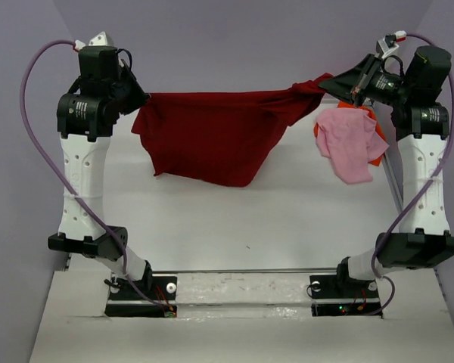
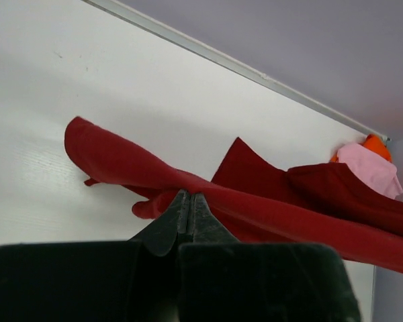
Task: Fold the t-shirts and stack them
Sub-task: Flatten out the tshirt
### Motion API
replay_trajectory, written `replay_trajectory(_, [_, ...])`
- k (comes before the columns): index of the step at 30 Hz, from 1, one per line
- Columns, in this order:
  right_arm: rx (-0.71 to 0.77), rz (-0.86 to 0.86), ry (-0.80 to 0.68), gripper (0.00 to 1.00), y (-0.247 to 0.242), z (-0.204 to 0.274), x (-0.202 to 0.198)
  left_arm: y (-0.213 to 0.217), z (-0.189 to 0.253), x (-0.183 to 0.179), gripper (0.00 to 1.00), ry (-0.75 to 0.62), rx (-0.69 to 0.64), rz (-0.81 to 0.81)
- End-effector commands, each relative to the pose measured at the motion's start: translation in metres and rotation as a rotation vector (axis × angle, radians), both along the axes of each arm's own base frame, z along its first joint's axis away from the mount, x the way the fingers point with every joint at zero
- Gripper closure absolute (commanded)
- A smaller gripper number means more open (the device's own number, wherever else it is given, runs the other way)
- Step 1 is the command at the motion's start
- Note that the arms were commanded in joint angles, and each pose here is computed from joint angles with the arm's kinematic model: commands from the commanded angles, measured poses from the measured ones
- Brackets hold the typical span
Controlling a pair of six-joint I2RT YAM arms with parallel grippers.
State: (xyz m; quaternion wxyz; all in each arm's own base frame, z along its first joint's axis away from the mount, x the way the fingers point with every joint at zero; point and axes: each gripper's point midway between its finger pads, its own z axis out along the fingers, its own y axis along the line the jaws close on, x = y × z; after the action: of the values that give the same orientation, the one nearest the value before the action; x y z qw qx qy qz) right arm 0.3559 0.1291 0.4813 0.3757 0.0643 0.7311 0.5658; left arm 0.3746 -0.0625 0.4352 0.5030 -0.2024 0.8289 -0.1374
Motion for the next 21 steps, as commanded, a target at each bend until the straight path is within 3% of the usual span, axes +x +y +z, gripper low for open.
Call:
replay_trajectory(1, [-0.037, 0.074, -0.29, 1.0, 0.01, 0.061, -0.076, 0.009, 0.051, -0.065, 1.0, -0.186, 0.004, -0.039])
replay_trajectory(5, [-0.04, 0.067, -0.368, 1.0, 0.014, 0.074, -0.116, 0.019, 0.071, -0.109, 1.0, -0.302, -0.033, -0.003])
replay_trajectory(9, [-0.053, 0.022, -0.298, 1.0, 0.015, 0.055, -0.144, 0.026, 0.055, -0.142, 1.0, -0.252, -0.075, 0.039])
replay_trajectory(13, [-0.17, -0.049, -0.354, 1.0, 0.01, 0.044, -0.176, 0.036, 0.057, -0.18, 1.0, -0.267, -0.071, 0.058])
replay_trajectory(18, [-0.285, -0.226, -0.484, 1.0, -0.005, 0.048, -0.218, 0.045, 0.059, -0.224, 1.0, -0.332, -0.09, 0.072])
replay_trajectory(21, [-0.348, -0.379, -0.554, 1.0, -0.021, 0.052, -0.243, 0.043, 0.053, -0.232, 1.0, -0.336, -0.114, 0.066])
